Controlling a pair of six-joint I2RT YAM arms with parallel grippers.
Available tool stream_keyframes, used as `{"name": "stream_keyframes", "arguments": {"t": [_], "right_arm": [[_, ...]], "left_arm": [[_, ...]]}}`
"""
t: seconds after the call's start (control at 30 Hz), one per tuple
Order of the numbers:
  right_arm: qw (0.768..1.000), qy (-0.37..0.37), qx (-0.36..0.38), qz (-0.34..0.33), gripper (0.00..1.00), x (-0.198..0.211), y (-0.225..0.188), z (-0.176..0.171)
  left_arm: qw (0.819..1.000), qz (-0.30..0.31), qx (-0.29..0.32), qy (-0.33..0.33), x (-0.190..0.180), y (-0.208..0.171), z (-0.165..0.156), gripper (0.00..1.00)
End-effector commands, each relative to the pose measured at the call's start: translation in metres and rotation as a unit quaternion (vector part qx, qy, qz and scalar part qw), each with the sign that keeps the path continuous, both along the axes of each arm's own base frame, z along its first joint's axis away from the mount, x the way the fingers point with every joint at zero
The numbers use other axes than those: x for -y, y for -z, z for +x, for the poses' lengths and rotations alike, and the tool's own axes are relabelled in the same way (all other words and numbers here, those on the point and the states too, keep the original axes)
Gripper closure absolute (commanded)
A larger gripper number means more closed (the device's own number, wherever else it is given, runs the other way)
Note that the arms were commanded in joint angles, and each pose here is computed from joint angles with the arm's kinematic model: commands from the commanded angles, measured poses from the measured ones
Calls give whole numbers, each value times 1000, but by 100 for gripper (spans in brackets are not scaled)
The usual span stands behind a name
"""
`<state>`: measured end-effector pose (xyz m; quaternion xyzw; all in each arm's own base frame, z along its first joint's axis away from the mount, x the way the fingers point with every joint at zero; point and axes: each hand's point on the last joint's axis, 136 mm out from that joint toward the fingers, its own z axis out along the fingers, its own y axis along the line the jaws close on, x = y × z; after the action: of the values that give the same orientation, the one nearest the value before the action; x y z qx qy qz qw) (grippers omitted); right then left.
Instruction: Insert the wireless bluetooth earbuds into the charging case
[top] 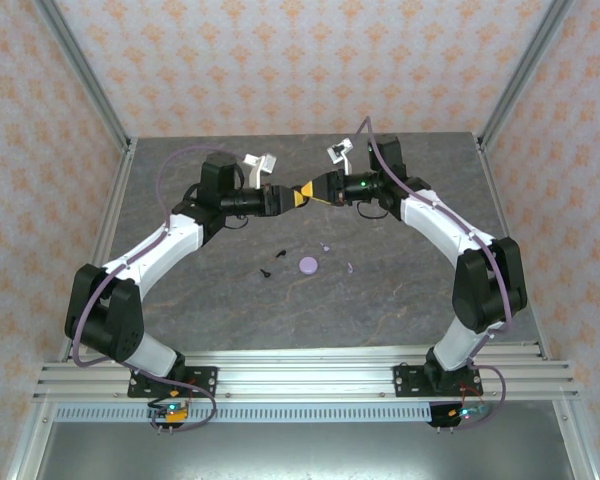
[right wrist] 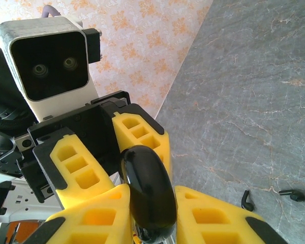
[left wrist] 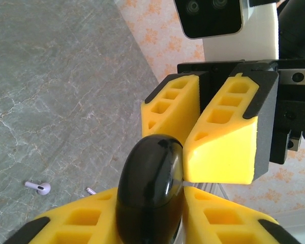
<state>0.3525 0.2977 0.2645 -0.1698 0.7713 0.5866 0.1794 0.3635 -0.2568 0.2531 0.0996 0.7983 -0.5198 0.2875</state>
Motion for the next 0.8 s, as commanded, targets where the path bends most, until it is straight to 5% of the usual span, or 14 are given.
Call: {"name": "stream_keyframes", "arguments": {"t": [0.0,0.17,0.33,0.53,0.77], "right_arm": [[999,-16,36,11,77,-5,-20,-8],[999,2,43,-19,69,1,-17,-7],[994,46,59,-75,49,16,-15,-5],[989,49,69,-118,47,25,-18,-18],[986,24,90,-141,43,21,-24,-40]], "left_arm": [[1000,-14,21,11,9,-10,0,76],[999,7,33,10,6,-9,-1,82],[996,48,70,-3,-4,-8,-3,83],[984,65,166,-19,-13,-16,-4,87],[962,99,250,42,-7,-19,-26,86]]}}
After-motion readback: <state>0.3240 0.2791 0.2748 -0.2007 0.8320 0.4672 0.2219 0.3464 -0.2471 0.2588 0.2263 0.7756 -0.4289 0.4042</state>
